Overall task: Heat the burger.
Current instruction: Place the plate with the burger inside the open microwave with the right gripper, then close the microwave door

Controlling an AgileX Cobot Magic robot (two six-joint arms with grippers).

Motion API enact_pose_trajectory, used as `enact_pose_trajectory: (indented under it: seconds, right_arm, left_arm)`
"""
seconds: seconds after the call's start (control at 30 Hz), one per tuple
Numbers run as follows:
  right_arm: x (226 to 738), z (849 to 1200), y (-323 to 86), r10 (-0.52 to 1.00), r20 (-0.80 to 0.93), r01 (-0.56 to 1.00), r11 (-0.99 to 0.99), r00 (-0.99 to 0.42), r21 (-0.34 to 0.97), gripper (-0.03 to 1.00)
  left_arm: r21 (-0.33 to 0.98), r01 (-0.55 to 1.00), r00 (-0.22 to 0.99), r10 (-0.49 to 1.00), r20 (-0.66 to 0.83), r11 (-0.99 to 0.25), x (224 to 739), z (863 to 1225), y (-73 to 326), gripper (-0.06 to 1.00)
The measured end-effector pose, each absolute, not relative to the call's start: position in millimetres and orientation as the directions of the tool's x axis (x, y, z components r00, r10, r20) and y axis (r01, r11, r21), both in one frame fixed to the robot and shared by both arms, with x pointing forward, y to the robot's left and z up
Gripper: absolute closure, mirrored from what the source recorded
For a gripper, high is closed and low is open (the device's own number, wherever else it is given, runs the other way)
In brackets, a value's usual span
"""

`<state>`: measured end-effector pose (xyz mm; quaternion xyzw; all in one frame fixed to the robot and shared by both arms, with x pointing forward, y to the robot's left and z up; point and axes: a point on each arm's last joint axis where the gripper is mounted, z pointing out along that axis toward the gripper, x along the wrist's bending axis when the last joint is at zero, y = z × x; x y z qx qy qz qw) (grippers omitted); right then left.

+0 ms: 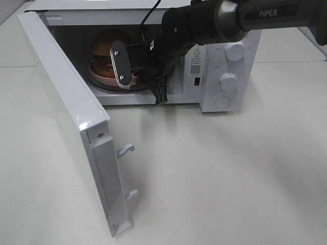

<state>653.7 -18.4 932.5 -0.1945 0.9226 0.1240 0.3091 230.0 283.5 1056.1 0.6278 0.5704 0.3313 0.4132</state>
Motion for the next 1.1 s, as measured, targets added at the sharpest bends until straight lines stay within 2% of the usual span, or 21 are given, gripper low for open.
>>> enact_pose_trajectory:
  seconds: [0.03, 0.1, 0.13, 0.17, 0.27, 0.53, 0.87, 1.1]
  right_arm:
    - [654, 932, -18, -0.282, -0.619, -0.435, 0.894, -0.733, 0.109, 0.74]
    - [654, 934, -18, -0.262, -0.622, -0.422, 0.899, -0.738, 0.122, 0.63]
    - [654, 934, -18, -0.262, -0.622, -0.422, 0.899, -0.738, 0.122, 0.63]
    - [654, 934, -18, -0.254, -0.624, -0.417, 0.9, -0.739, 0.127, 0.58]
    - [650, 935, -21, -0.255, -0.621, -0.416, 0.901, -0.742, 0.127, 0.52]
    - [638, 928, -29, -0.256, -0.616, -0.415, 0.901, -0.745, 0.127, 0.44]
    - [614, 942, -45, -0.238, -0.66, -0.423, 0.896, -0.713, 0.134, 0.28]
    - [591, 944, -61, -0.215, -0.68, -0.418, 0.896, -0.701, 0.148, 0.21]
  left_arm:
    - [0.897, 0.442, 0.13, 0.99, -0.055, -0.008, 230, 1056, 283, -0.03]
    - [0.897, 0.442, 0.13, 0.99, -0.055, -0.008, 230, 1056, 283, -0.03]
    - [0.897, 0.442, 0.13, 0.99, -0.055, -0.008, 230, 1056, 283, -0.03]
    - [0.897, 0.442, 0.13, 0.99, -0.055, -0.008, 230, 1056, 283, -0.03]
    - [0.897, 0.442, 0.13, 0.99, -0.055, -0.008, 230, 1056, 283, -0.03]
    - [0.897, 0.442, 0.13, 0.99, -0.055, -0.008, 230, 1056, 283, -0.03]
    - [0.897, 0.442, 0.13, 0.99, -0.055, -0.008, 230, 1056, 283, -0.03]
    - [0.897, 0.442, 0.13, 0.99, -0.055, -0.008, 230, 1056, 283, -0.03]
